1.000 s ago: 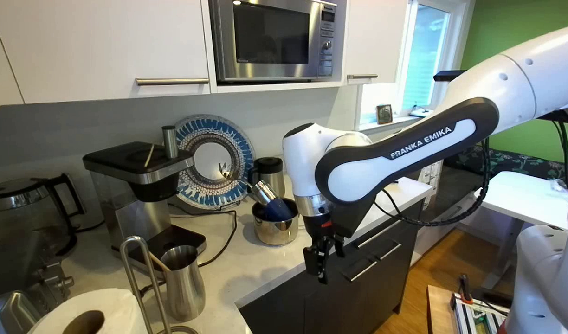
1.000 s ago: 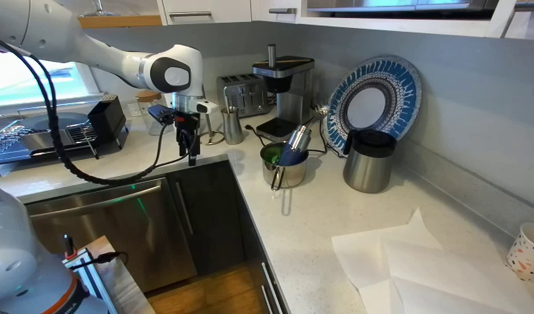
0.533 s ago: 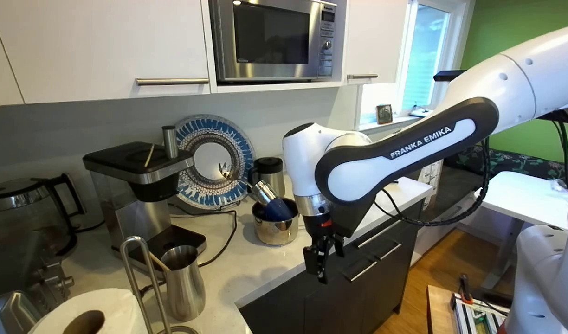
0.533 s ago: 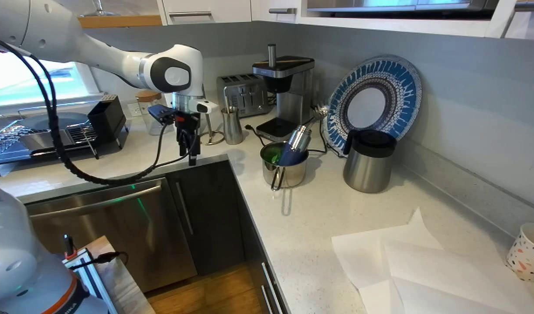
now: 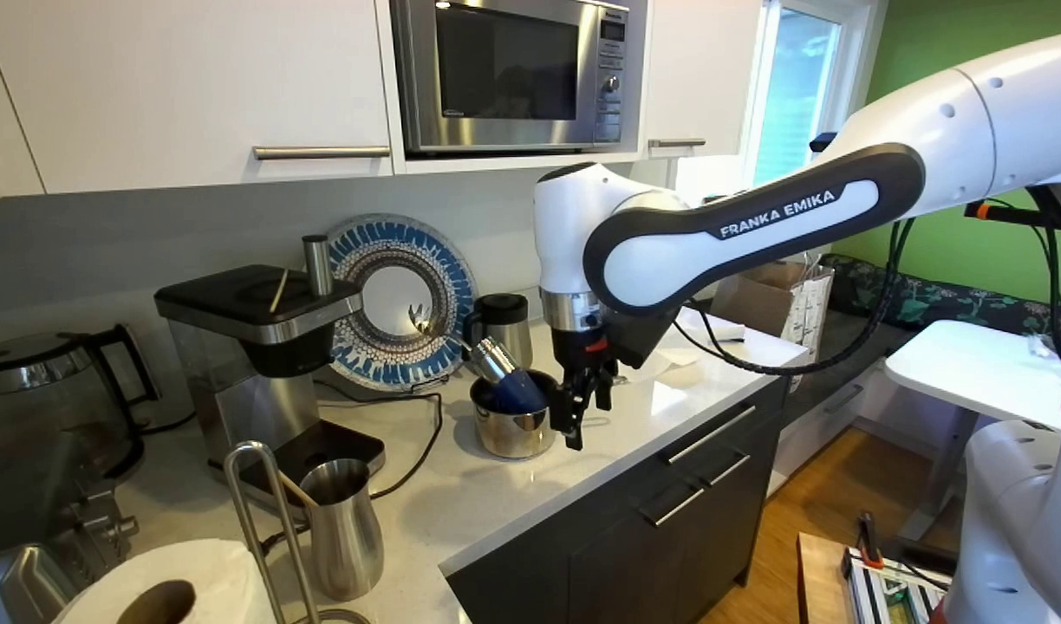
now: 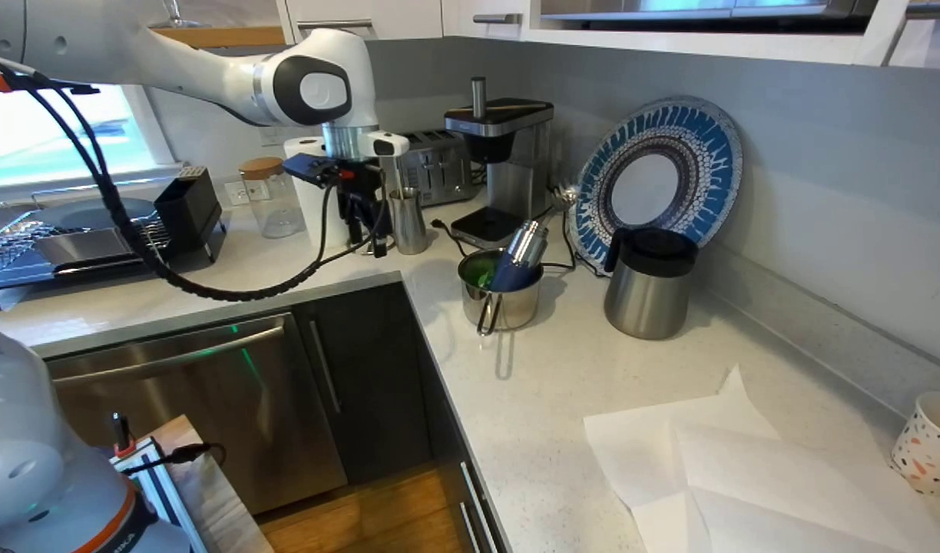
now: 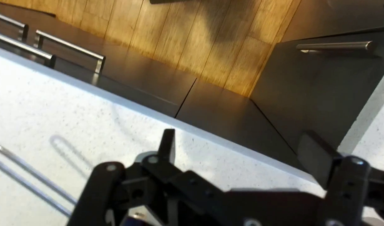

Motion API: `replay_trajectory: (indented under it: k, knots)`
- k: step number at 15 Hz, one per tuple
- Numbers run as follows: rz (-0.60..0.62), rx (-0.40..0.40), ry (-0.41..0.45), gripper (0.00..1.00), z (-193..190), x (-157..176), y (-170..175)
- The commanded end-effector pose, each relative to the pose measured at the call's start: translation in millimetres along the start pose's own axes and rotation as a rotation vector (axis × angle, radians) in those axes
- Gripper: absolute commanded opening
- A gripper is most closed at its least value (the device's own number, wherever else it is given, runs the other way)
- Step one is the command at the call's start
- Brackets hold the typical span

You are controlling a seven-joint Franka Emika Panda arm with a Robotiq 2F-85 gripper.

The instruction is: Move the pot to the right

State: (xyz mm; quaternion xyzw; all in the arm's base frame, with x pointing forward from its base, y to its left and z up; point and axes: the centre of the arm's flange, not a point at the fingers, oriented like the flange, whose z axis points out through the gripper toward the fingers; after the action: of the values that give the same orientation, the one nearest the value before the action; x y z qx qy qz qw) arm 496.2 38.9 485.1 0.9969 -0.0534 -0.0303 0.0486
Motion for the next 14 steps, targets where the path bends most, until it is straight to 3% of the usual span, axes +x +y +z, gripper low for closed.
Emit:
replay_trajectory:
  k: [1,5,6,14]
  knots:
    - [-0.156,-0.050,0.022,1.00,-15,23,16]
    - [-0.283,-0.061,0.071,1.00,-7,55,25]
    - [-0.225,-0.050,0.057,1.00,-15,31,21]
    - [-0.266,-0.048,0.066,1.00,-8,50,22]
